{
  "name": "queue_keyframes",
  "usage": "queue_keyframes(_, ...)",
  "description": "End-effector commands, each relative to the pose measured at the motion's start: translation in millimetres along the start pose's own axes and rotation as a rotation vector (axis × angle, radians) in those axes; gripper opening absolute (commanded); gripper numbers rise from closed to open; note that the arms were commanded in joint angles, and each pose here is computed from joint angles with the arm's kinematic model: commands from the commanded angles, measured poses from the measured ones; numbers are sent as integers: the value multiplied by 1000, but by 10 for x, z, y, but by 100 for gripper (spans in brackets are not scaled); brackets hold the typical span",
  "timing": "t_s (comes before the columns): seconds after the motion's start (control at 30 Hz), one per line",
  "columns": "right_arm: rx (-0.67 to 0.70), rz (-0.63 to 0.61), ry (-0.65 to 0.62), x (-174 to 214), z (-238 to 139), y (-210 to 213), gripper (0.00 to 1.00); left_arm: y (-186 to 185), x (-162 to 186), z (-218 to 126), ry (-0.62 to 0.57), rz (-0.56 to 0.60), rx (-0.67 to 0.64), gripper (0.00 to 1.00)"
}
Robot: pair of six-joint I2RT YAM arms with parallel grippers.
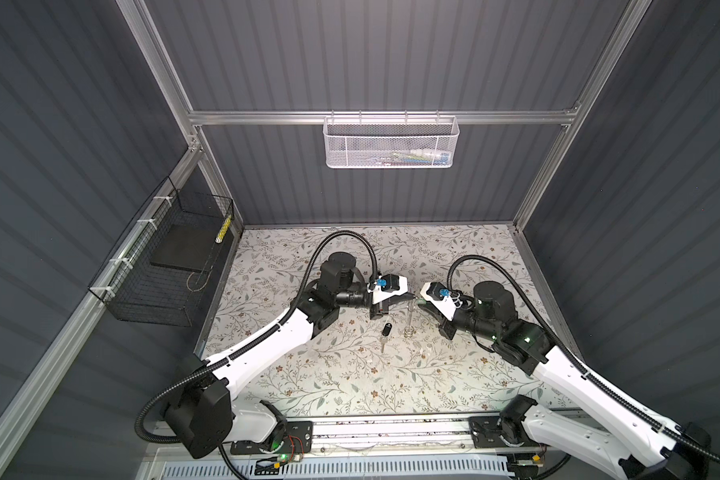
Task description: Put the keys on the keyring
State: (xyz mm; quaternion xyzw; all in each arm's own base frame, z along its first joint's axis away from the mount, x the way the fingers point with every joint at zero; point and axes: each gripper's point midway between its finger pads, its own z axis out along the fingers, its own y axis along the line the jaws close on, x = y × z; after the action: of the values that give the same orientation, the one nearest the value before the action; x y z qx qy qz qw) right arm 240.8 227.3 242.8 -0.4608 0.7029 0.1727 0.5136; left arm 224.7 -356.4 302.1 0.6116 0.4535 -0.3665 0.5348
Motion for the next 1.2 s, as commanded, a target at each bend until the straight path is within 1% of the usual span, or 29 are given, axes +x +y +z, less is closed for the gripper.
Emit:
queue_keyframes(0.0,16,-14,12,-27,-34,-48,0,174,-204,-59,-69,20,-78,0)
queue_keyframes(0.27,17,-33,38,-15,96,-97,0,402,-205,-2,-125,-4,-172,0)
queue_keyframes(0.43,39,-36,38,-39,195,-173,0,509,-171,55,-175,-23,-217,0)
queue_keyframes(0.53,75,-36,30,-42,235,-244,0,594,-175,63,-202,-19,-258,0)
queue_keyframes(0.8,134,-84,-10,-132,231,-350,0,720,-108,120,-211,-15,-301,0)
queue_keyframes(0.83,138,-90,-9,-130,228,-357,2,725,-98,128,-213,-19,-302,0)
queue_keyframes(0.9,153,-98,14,-89,209,-390,12,733,-75,144,-215,-21,-303,0)
queue_keyframes(1.0,177,-76,40,-30,111,-470,18,732,-96,151,-227,-18,-296,0)
queue_keyframes(1.17,206,-52,-16,-58,-143,-551,31,679,-151,172,-256,-9,-245,0)
